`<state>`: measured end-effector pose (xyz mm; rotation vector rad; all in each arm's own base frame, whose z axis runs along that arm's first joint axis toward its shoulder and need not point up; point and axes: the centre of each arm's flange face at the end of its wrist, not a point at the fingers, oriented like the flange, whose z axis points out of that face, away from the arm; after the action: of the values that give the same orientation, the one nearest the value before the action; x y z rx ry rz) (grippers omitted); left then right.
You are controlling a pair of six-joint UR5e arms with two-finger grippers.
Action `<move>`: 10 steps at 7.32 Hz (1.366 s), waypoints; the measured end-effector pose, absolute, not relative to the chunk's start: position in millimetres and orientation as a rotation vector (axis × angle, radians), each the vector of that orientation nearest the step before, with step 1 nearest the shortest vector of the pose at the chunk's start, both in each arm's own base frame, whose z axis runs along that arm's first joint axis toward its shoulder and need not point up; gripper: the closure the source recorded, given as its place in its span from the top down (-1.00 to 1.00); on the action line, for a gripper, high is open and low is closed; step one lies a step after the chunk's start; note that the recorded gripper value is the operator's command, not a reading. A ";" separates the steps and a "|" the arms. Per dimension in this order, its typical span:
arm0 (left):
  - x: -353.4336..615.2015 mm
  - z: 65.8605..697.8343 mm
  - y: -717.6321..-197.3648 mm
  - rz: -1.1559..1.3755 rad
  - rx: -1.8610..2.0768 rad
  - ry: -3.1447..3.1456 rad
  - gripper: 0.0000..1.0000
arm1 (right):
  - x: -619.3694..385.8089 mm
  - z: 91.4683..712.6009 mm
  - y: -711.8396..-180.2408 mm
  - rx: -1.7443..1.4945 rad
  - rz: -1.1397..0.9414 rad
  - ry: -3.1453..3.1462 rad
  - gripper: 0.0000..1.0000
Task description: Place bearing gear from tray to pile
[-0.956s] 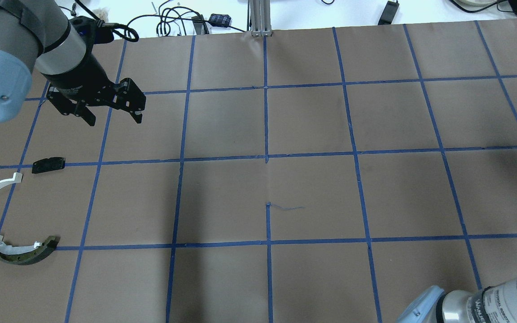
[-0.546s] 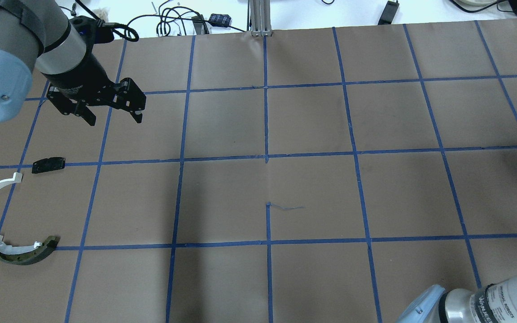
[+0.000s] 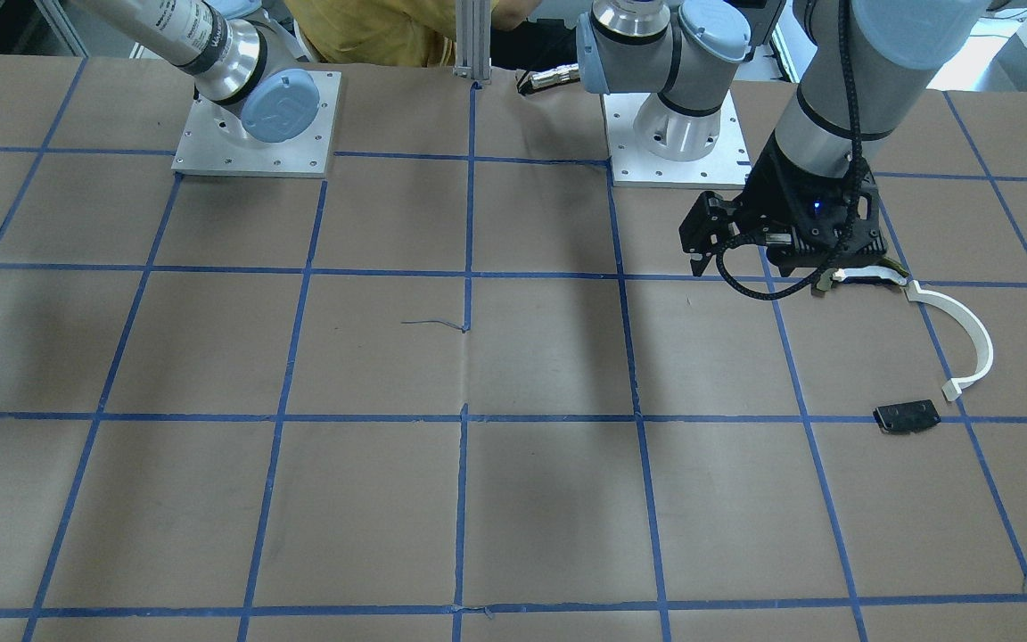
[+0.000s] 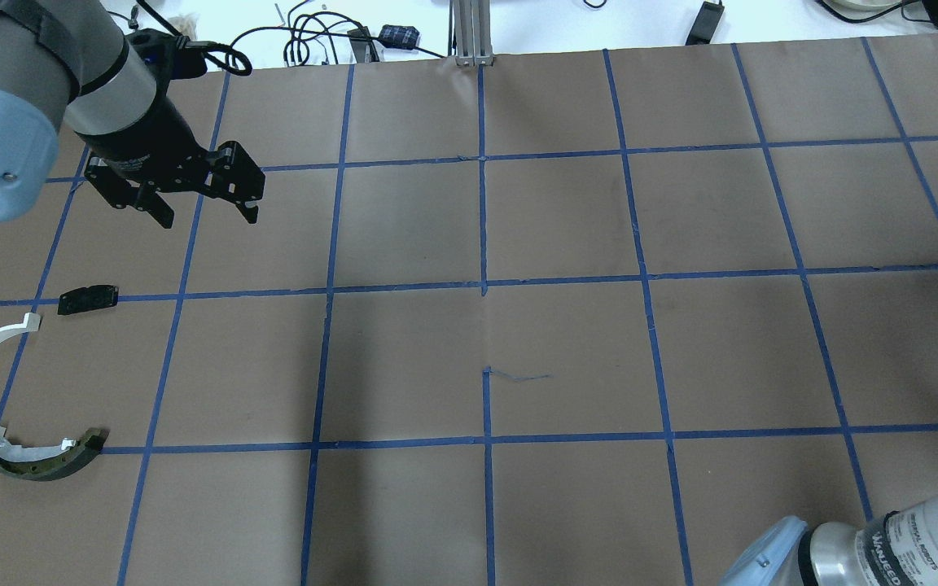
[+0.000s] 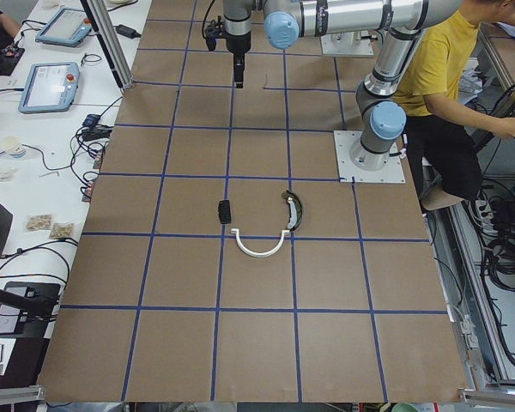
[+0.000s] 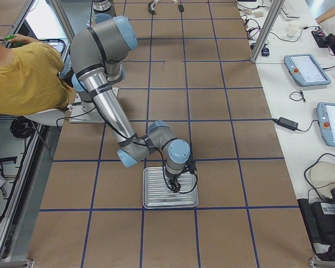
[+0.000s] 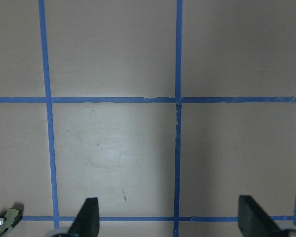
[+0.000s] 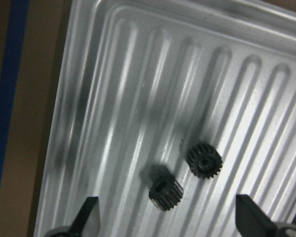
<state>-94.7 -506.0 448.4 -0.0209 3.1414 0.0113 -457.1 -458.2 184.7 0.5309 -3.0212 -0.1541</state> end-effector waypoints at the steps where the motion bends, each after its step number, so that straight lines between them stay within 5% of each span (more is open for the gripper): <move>1: -94.7 448.4 -506.0 0.011 -0.021 3.141 1.00 | -456.9 182.8 -458.4 0.572 -0.157 -3.018 0.55; 6: -94.7 449.3 -505.7 0.007 -0.021 3.141 1.00 | -457.5 177.4 -457.9 0.676 -0.172 -3.008 -0.05; 10: -94.7 449.7 -505.8 0.006 -0.018 3.141 1.00 | -455.9 179.7 -457.0 0.680 -0.241 -2.989 -0.93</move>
<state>-94.7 -505.8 449.7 -0.0181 3.1408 0.0059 -455.9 -457.0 179.7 0.6802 -2.9893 -0.2407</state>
